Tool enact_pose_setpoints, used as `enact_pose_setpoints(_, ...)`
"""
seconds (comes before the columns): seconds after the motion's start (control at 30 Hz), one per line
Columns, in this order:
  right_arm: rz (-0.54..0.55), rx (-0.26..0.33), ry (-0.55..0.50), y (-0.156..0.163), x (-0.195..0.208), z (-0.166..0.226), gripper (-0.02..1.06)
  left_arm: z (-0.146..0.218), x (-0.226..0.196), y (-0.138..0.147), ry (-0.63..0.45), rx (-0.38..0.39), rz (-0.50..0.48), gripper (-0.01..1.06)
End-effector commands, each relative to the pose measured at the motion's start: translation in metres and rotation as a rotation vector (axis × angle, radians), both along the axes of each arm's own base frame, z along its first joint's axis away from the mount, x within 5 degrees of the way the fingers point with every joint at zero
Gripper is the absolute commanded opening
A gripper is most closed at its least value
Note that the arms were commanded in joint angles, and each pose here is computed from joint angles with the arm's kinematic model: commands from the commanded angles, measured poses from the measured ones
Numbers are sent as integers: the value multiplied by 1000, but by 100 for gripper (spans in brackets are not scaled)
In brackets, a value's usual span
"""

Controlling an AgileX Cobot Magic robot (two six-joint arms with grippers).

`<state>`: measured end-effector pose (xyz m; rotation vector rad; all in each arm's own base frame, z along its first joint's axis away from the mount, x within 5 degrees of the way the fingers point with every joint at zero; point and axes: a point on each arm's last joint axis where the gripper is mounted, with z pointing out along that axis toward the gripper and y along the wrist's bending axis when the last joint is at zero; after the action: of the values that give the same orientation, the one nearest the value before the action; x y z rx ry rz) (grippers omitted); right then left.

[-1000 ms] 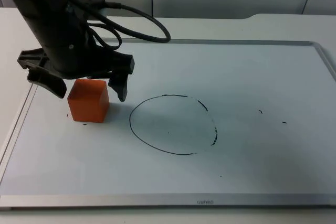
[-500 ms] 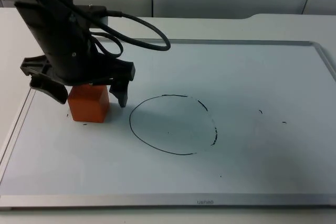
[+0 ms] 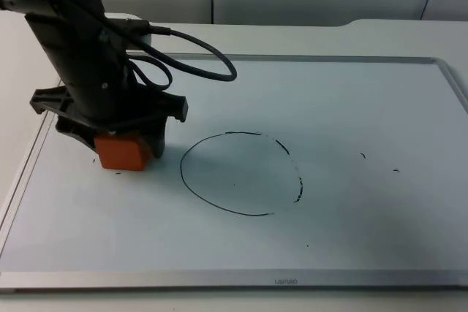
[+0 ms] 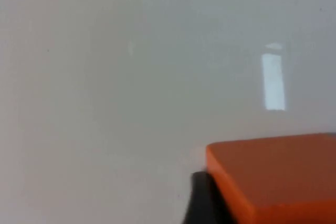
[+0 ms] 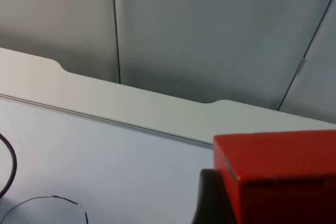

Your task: Pick up one cube with the left hand and another cube with the right hand. First place the cube in the right hand at the target position, then stack the cube in the left hand on top.

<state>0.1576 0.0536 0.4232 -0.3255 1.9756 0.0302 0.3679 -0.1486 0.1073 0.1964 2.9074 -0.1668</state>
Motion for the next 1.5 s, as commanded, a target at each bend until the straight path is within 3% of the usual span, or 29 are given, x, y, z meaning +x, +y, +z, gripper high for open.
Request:
enact_pose_setpoints(0.0, 12, 0, -23, 0, -1, 2, 0, 0, 0, -3, -4, -2, -4, 50)
enact_pose_setpoints(0.13, 14, -4, -23, 0, -1, 2, 0, 2, -3, -3, 26, 1, -1, 22)
enact_pose_setpoints(0.17, 14, -4, -23, 0, -1, 2, 0, 2, -3, -3, 26, 1, -1, 22)
enact_pose_setpoints(0.3, 15, -9, -20, 0, -1, 1, 0, 26, -11, -1, 42, 21, -68, 2)
enact_pose_setpoints(0.37, 15, -12, -16, 1, -1, 1, 0, 37, -13, 0, 31, 24, -99, 0)
enact_pose_setpoints(0.5, 16, -26, -3, 1, 1, 0, 0, 73, -23, 4, -5, 24, -157, 0)
enact_pose_setpoints(0.57, 17, -50, 59, 5, 8, -1, 0, 100, -31, 5, -46, 22, -195, 0)
enact_pose_setpoints(0.6, 46, -83, 110, 12, 18, -4, 0, 121, -39, 7, -83, 12, -213, 0)
enact_pose_setpoints(0.83, 213, -99, 246, 53, 67, -18, 0, 191, -87, 2, -188, 4, -325, 0)
enact_pose_setpoints(1.07, 306, -129, 398, 85, 111, -55, 0, 223, -126, -10, -227, -15, -424, 0)
enact_pose_setpoints(1.2, 351, -179, 510, 108, 130, -92, 0, 228, -143, -23, -228, -32, -482, 0)
enact_pose_setpoints(1.23, 376, -224, 541, 122, 135, -109, 0, 228, -147, -28, -230, -36, -497, 0)
enact_pose_setpoints(1.3, 402, -257, 586, 141, 141, -135, 0, 227, -153, -37, -232, -39, -535, 0)
enact_pose_setpoints(1.47, 424, -288, 694, 172, 147, -186, 0, 226, -159, -46, -254, -5, -573, 0)
